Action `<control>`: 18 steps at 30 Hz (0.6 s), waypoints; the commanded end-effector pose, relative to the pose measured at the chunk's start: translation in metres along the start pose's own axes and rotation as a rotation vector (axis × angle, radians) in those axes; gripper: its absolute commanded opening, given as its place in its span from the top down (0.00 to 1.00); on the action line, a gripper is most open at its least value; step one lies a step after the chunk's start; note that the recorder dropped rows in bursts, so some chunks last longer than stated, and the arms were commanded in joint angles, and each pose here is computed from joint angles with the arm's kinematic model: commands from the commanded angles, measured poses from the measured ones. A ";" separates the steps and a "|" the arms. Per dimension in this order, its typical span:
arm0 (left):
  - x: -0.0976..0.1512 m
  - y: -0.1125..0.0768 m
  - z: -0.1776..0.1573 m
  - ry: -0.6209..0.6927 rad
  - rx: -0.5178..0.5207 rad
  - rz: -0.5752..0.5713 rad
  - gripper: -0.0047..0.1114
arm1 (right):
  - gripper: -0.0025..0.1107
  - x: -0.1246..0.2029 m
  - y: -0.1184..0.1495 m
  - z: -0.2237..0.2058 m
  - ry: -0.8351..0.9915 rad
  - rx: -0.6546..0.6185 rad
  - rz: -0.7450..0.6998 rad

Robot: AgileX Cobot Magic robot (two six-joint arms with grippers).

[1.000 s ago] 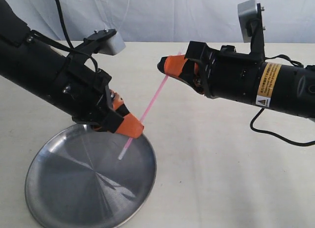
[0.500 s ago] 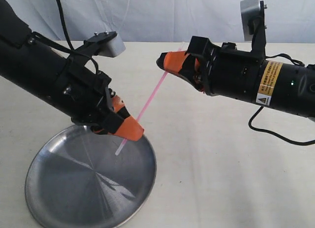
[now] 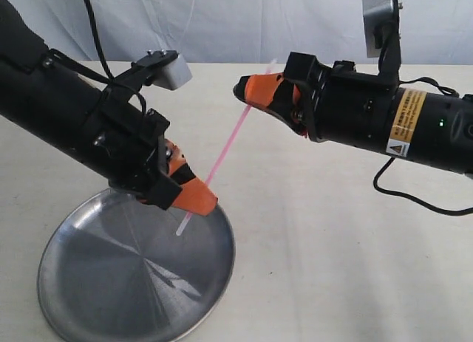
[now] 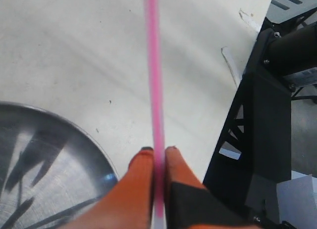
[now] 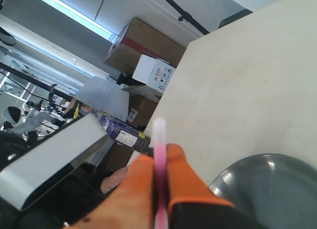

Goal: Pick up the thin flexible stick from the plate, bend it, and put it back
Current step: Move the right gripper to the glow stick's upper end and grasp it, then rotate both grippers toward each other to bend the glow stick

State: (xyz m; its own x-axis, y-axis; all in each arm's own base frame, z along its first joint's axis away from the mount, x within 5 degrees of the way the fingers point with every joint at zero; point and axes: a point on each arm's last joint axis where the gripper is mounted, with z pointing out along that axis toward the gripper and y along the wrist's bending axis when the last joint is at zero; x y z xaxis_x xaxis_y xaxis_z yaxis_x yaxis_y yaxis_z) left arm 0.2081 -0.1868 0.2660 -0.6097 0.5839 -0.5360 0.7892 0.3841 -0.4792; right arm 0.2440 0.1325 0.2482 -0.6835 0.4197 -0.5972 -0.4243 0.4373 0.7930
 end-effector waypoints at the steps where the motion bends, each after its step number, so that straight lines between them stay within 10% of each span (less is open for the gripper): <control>1: -0.006 -0.007 -0.003 -0.065 0.029 0.044 0.96 | 0.99 0.004 -0.005 0.001 0.049 0.056 -0.050; 18: -0.018 -0.016 -0.005 -0.219 0.110 0.223 0.96 | 0.99 0.007 -0.014 -0.001 0.085 0.153 -0.094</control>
State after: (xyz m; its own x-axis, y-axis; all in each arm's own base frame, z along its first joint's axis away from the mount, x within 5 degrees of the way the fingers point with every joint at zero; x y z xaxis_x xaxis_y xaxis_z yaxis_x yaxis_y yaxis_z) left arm 0.2055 -0.1951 0.2751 -0.4336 0.5592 -0.7066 0.8957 0.1814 -0.4061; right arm 0.2480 0.1274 0.2378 -0.6906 0.3823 -0.6140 -0.3569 0.5582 0.7490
